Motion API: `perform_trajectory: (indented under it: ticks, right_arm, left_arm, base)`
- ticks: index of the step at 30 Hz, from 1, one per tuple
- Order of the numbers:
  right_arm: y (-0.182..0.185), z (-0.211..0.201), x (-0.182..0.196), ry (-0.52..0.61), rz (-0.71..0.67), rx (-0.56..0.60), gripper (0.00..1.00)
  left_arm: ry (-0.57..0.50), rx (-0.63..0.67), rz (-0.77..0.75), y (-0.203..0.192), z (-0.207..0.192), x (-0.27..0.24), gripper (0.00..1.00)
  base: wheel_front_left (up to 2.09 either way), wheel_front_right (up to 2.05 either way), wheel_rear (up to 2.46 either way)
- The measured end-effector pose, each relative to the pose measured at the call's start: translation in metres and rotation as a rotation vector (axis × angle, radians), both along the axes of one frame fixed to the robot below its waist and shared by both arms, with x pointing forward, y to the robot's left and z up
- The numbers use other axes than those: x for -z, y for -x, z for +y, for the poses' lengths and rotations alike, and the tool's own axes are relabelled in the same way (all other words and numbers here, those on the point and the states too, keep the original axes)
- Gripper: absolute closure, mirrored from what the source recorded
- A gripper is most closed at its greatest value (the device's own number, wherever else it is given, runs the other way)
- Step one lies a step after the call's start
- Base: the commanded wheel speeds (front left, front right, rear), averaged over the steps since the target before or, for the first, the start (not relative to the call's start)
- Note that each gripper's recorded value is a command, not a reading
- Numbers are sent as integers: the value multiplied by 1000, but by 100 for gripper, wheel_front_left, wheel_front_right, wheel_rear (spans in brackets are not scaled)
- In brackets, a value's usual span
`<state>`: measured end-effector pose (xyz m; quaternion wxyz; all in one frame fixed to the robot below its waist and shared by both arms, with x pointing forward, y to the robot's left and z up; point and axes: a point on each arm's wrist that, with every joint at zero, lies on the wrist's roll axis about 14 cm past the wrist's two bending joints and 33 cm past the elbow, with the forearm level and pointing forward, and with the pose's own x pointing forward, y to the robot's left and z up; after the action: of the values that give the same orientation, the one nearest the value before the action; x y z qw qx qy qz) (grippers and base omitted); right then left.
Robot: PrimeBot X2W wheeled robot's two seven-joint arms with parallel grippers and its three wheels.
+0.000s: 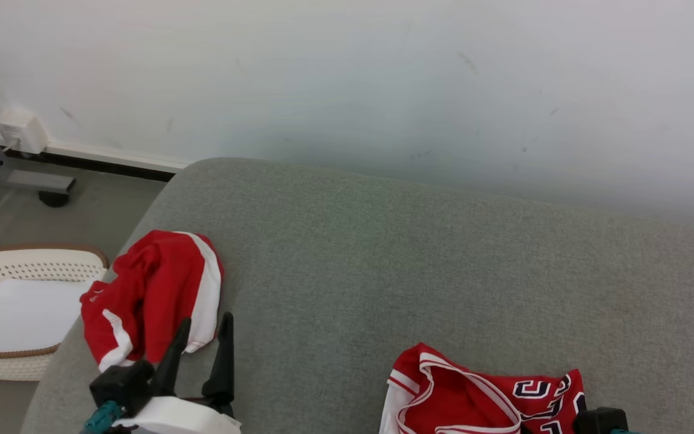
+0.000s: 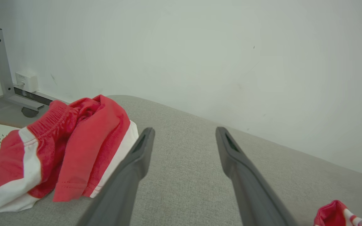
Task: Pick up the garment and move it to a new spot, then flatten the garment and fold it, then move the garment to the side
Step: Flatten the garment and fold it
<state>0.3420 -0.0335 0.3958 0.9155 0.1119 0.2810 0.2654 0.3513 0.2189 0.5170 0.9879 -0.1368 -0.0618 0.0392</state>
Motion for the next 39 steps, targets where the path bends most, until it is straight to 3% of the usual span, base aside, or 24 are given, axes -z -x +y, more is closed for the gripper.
perform_trajectory:
  ticks: [11,17,22,27,30,33,39]
  right_arm:
    - [7,63,-29,-84,-83,-162,100]
    - [25,97,-37,-135,-63,-257,100]
    - [15,101,-62,-234,-131,-220,100]
    - [-15,68,-92,-269,-284,-118,100]
    - [-32,43,-118,-303,-387,-32,60]
    - [-48,8,-142,-288,-497,57,0]
    - [-58,-60,-173,-198,-659,210,0]
  left_arm:
    - [-5,-29,7,6,10,2,0]
    - [-4,-15,15,3,6,5,0]
    - [-4,2,9,-1,1,3,0]
    - [-5,30,-12,-8,-9,-4,0]
    - [-4,52,-27,-13,-16,-8,0]
    - [-3,72,-43,-17,-23,-13,0]
    - [-8,123,-65,-25,-41,-20,0]
  base:
    - [0,0,0]
    - [0,0,0]
    - [0,0,0]
    - [0,0,0]
    - [0,0,0]
    - [0,0,0]
    - [0,0,0]
